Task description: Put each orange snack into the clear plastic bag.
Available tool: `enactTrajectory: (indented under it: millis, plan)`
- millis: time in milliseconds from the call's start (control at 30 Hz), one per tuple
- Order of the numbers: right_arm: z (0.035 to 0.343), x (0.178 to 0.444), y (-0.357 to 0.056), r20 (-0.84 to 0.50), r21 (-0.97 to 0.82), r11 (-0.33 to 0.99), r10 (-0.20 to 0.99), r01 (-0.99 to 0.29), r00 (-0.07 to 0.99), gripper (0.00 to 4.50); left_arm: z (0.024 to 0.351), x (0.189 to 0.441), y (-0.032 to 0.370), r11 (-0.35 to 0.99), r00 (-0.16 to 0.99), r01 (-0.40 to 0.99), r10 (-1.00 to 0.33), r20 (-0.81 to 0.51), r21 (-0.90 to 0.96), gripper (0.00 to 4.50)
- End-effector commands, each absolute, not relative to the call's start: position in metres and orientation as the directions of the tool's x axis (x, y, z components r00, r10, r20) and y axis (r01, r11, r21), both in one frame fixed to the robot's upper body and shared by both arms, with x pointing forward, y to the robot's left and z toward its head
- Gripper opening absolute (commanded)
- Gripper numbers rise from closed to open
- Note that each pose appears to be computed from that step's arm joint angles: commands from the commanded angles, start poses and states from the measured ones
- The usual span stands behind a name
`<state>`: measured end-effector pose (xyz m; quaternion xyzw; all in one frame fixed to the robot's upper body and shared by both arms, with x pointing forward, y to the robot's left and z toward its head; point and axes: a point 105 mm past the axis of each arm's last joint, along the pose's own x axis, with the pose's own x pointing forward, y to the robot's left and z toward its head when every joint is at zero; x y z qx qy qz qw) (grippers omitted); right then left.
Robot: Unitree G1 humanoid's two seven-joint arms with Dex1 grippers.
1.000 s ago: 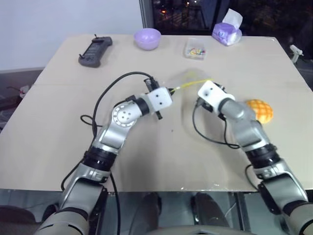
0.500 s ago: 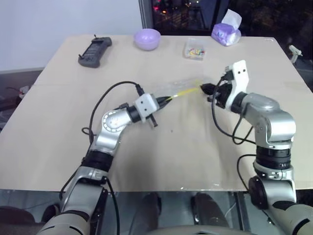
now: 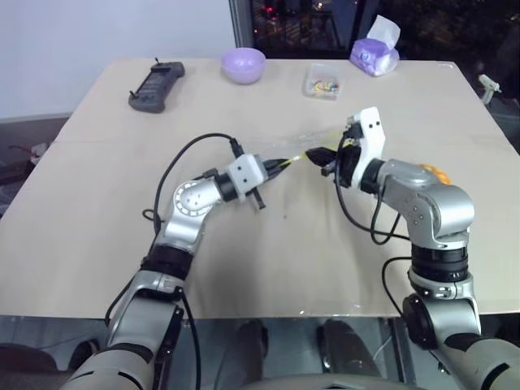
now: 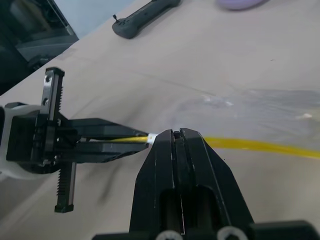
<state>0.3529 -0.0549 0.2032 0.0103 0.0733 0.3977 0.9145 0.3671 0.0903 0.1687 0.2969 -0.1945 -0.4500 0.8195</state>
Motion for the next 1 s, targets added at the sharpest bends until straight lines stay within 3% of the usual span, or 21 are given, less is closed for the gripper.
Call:
enactTrajectory:
  millis: [33,633,800,900,1000]
  plan:
    - [0.210,0.351,-0.052,-0.094,0.061,0.671,0.741,-0.739,0.665,0.06,0.184,0.365,0.089,0.432,0.506,0.586,-0.856,0.107,0.685,0.00]
    - [0.194,0.376,-0.065,-0.131,0.157,0.766,0.642,-0.623,0.756,0.06,0.178,0.353,0.079,0.362,0.444,0.611,-0.893,0.074,0.704,0.00]
    - [0.171,0.390,-0.068,-0.191,-0.276,0.767,0.548,-0.580,0.815,0.06,0.178,0.347,0.071,0.330,0.400,0.631,-0.914,0.070,0.702,0.00]
    - [0.162,0.399,-0.072,-0.177,-0.407,0.736,0.518,-0.541,0.837,1.32,0.177,0.344,0.068,0.316,0.385,0.639,-0.921,0.064,0.701,0.00]
    - [0.160,0.402,-0.075,-0.131,-0.596,0.636,0.527,-0.491,0.840,2.86,0.176,0.344,0.067,0.309,0.383,0.636,-0.922,0.059,0.707,0.00]
